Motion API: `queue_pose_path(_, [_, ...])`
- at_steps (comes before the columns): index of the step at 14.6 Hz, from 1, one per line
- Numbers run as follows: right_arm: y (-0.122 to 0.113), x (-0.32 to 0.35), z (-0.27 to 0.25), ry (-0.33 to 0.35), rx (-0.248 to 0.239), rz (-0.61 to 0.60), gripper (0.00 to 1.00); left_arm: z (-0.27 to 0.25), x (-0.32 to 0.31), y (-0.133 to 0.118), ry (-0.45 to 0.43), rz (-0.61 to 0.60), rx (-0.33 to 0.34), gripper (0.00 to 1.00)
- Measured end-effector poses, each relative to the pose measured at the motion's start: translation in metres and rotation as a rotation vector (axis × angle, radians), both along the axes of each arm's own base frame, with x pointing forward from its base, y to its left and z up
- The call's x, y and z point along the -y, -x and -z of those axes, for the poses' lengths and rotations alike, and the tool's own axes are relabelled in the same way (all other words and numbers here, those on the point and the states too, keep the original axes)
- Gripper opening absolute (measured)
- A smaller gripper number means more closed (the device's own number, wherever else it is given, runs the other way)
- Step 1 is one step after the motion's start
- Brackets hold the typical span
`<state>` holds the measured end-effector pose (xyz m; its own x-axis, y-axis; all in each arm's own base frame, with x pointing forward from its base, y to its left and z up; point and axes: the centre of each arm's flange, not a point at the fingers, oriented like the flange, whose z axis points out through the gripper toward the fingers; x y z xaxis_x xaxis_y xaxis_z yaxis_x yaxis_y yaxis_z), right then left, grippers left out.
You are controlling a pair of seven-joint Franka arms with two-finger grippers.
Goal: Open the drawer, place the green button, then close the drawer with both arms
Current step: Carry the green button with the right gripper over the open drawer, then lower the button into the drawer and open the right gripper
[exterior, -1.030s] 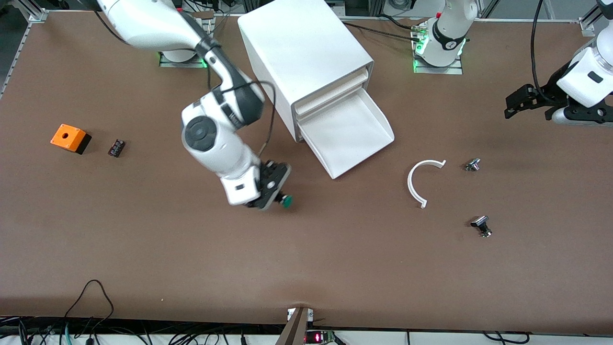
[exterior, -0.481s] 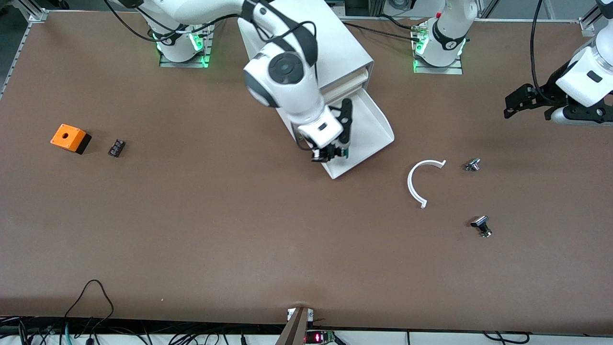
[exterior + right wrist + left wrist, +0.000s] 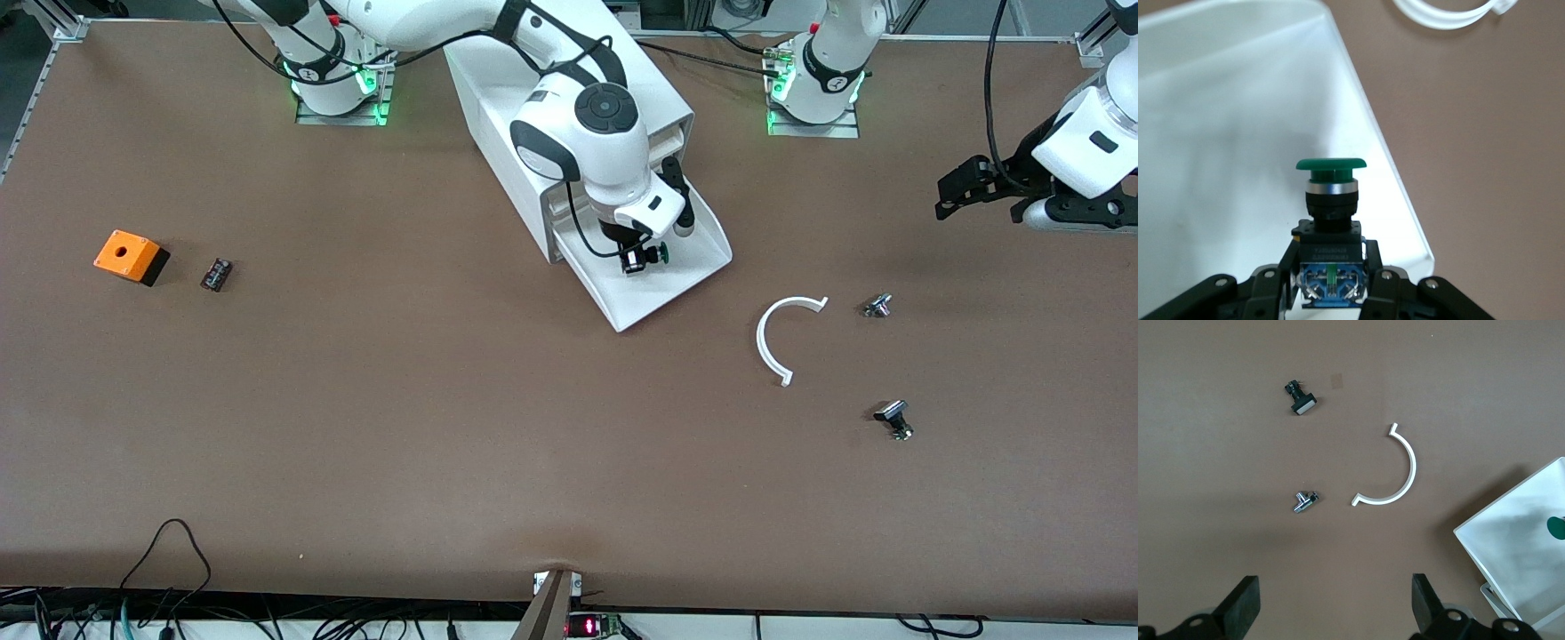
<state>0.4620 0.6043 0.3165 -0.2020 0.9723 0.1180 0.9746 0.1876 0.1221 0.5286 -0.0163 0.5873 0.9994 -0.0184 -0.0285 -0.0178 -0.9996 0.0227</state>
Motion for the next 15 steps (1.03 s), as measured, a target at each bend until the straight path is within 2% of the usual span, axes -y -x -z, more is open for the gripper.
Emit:
queue_pose_path(4, [0.022,-0.014,0.039,0.066,0.017,-0.072,0.41,0.000,0.000,0.000,0.000,0.000,-0.001,1.00])
queue_pose_path(7, [0.032,-0.021,0.050,0.079,0.017,-0.089,0.42,-0.001,0.000,0.000,0.000,-0.001,0.002,1.00])
queue_pose_path(13, [0.028,-0.023,0.043,0.051,0.018,0.013,0.99,-0.006,0.000,-0.001,0.000,-0.012,0.010,1.00])
queue_pose_path(15, [0.018,-0.022,0.019,0.017,0.038,0.076,1.00,-0.007,0.001,-0.001,0.000,-0.012,0.013,1.00])
